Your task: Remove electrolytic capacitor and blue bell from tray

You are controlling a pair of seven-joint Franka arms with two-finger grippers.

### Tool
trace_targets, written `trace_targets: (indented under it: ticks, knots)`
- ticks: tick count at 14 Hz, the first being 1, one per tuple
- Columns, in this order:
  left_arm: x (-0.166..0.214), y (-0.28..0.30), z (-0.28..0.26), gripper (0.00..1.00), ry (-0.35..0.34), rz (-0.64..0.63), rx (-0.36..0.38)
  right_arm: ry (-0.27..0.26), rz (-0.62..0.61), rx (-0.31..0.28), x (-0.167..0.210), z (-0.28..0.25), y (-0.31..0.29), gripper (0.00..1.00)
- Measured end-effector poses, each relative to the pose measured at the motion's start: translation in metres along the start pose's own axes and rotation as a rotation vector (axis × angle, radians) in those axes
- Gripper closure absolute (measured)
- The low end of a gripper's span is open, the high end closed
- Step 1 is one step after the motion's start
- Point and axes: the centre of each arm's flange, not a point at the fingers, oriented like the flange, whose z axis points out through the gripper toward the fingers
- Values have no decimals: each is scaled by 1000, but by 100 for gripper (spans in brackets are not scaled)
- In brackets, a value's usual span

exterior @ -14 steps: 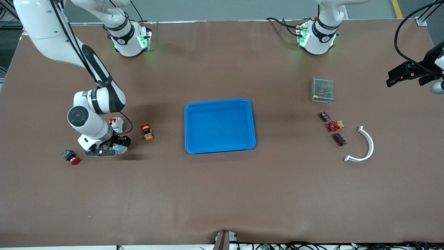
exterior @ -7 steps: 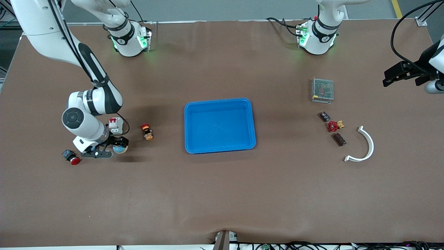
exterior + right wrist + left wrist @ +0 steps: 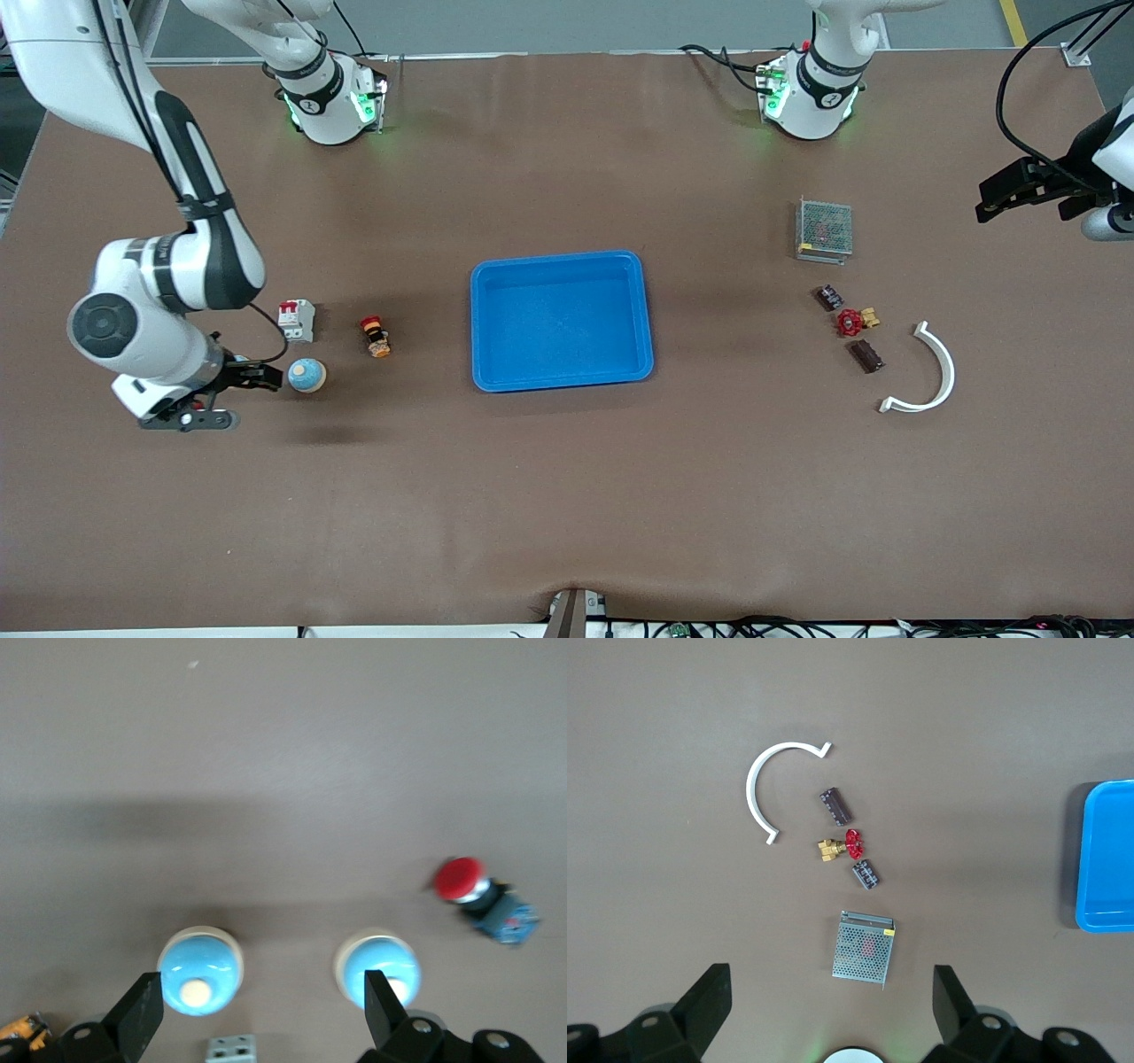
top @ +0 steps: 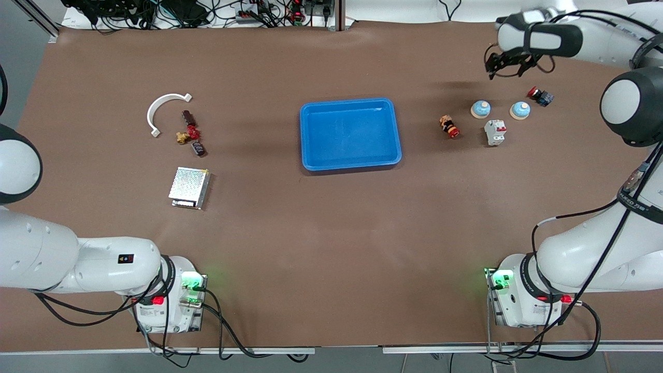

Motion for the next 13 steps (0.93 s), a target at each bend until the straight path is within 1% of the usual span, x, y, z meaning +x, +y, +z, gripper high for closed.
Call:
trace_targets:
  ticks: [3,7,8,11,13]
  knots:
    - [0,0,-3,0,8,-1,0,-1,8,-8,13,-36,21,0]
    - [0,0,-7,0,15,-3,-1,-24,34,-17,20,-89,34,0]
    - [0,0,-7,0,16,-7,-1,-26,51,-6,20,-106,40,0]
    - [0,0,-8,0,18,-25,-1,-20,142,80,7,-148,78,0]
    - [0,0,-9,0,19,-30,-1,-43,163,103,-5,-160,103,0]
